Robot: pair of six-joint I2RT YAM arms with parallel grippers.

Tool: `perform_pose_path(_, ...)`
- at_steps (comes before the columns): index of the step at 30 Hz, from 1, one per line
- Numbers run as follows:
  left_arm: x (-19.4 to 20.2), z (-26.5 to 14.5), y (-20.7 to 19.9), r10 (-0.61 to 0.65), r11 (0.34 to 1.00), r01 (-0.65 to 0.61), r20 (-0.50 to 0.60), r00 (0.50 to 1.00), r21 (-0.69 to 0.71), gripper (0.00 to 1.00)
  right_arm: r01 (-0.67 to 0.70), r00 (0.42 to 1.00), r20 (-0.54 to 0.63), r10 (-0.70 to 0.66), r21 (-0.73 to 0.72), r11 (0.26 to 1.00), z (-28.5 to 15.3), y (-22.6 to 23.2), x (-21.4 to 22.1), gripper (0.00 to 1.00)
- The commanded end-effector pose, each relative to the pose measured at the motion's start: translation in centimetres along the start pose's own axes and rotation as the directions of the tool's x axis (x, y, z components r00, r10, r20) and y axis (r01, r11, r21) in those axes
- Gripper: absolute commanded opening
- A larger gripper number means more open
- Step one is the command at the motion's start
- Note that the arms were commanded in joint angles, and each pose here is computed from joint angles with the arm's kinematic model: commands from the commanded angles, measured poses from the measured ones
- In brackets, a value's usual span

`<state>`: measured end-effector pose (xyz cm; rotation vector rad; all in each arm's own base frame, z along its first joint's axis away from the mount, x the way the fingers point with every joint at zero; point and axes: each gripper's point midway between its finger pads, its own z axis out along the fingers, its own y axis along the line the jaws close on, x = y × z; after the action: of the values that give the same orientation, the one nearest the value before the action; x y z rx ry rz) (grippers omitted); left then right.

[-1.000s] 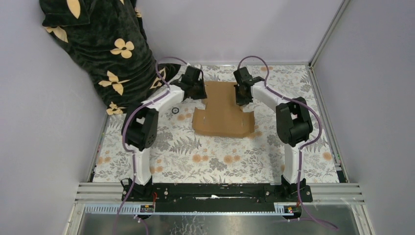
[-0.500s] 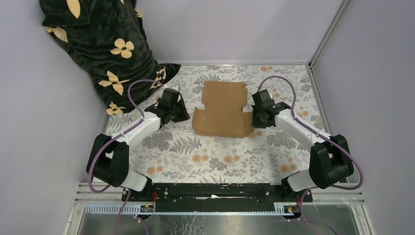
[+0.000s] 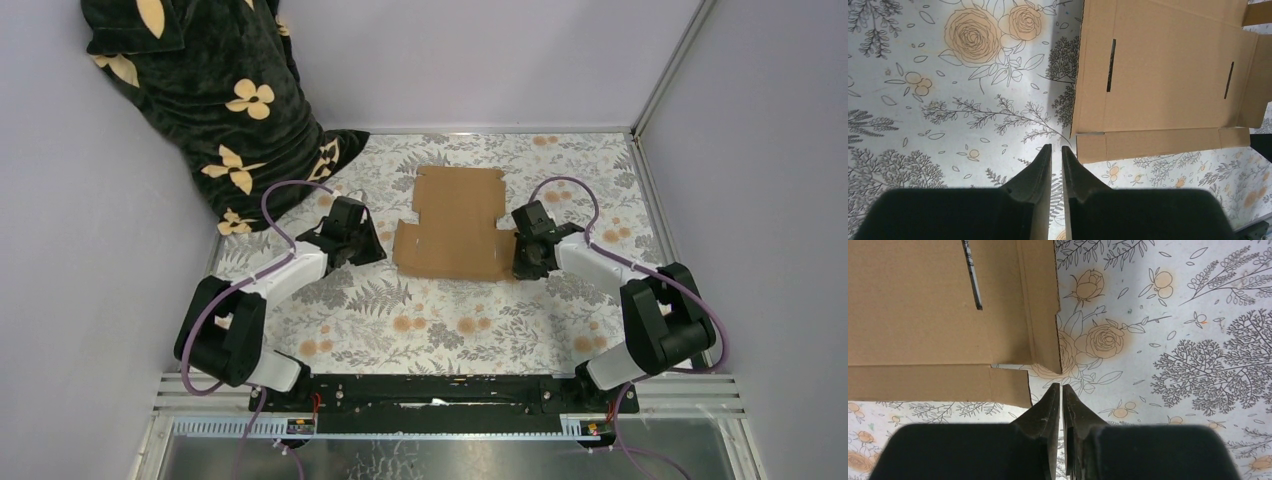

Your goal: Fold the paper box

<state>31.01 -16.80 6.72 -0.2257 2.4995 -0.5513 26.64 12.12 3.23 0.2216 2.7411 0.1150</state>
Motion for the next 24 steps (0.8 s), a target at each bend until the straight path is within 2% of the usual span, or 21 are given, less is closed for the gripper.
perform_pose_path(1,-0.4,1.1,-0.4,-0.018,0.999,0.018,0.015,1.000,0.037,0.17,-0.014,1.000,0.022,0.014,-0.016,1.000,0.4,1.0,-1.2,0.13)
perform_pose_path(24,1.3,2.7,0.2,-0.013,0.999,0.014,-0.052,0.999,0.029,0.14,0.006,0.999,0.034,-0.005,-0.022,1.000,0.4,2.1,-3.0,0.13)
